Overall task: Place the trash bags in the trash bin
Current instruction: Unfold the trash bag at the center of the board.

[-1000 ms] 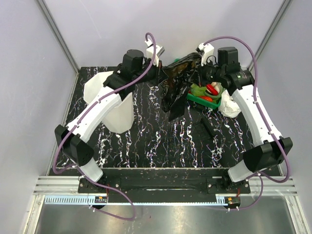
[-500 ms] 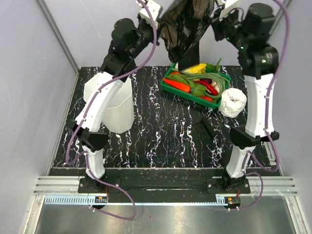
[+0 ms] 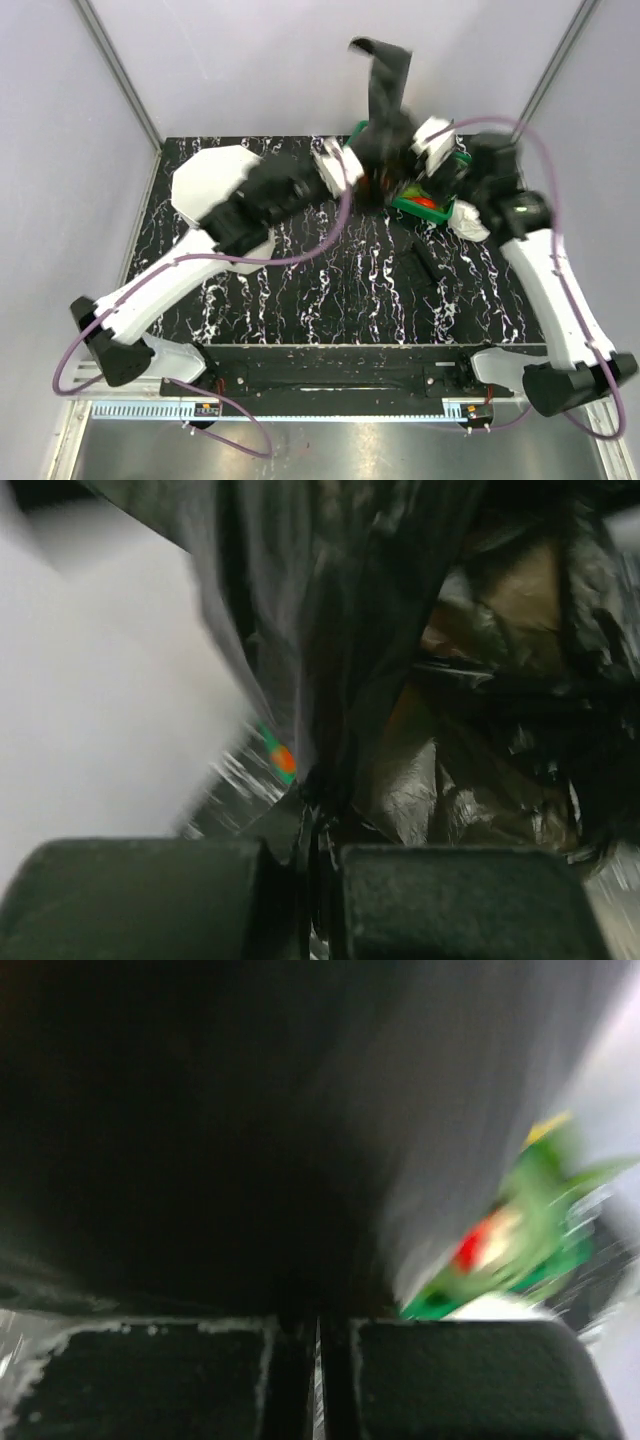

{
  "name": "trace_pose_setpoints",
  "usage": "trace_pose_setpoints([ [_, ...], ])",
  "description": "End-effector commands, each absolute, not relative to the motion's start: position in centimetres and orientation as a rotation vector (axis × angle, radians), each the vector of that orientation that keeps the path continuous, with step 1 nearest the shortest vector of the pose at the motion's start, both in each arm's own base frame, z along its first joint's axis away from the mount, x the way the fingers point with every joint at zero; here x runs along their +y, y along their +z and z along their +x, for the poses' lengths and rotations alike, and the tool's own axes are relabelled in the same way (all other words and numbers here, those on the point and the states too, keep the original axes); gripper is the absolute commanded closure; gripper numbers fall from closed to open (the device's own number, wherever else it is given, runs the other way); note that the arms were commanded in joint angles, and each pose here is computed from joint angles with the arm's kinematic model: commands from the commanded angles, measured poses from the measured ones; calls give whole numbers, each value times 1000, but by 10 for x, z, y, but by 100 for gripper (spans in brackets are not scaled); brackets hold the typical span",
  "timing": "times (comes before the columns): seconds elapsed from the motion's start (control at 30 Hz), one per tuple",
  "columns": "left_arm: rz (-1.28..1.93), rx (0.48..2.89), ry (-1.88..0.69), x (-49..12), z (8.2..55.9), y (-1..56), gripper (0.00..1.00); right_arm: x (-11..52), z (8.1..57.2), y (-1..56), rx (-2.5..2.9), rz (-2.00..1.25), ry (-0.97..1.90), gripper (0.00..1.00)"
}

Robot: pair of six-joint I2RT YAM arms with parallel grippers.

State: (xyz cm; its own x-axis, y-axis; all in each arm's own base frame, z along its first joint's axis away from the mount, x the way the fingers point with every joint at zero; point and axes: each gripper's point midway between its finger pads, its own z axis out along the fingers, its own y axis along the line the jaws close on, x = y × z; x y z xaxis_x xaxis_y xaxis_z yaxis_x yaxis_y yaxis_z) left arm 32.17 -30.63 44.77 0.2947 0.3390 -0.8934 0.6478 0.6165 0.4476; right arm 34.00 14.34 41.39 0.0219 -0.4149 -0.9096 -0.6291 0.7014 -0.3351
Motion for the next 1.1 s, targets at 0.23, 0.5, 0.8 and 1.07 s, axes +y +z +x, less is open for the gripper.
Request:
trace_pose_setpoints([
  [0.23,1369,1938,30,-254,287,171,100,113,266,194,2176,-972,268,100],
  [0.5,839,1752,-25,-231,374,331,100,68,313,281,2055,-742,-85,100],
  [0.8,440,1496,-11,-188,409,480,100,50,338,395,1816,-559,-208,100],
  [1.07,420,1521,102,-160,437,462,100,18,341,437,1716,-460,-356,100],
])
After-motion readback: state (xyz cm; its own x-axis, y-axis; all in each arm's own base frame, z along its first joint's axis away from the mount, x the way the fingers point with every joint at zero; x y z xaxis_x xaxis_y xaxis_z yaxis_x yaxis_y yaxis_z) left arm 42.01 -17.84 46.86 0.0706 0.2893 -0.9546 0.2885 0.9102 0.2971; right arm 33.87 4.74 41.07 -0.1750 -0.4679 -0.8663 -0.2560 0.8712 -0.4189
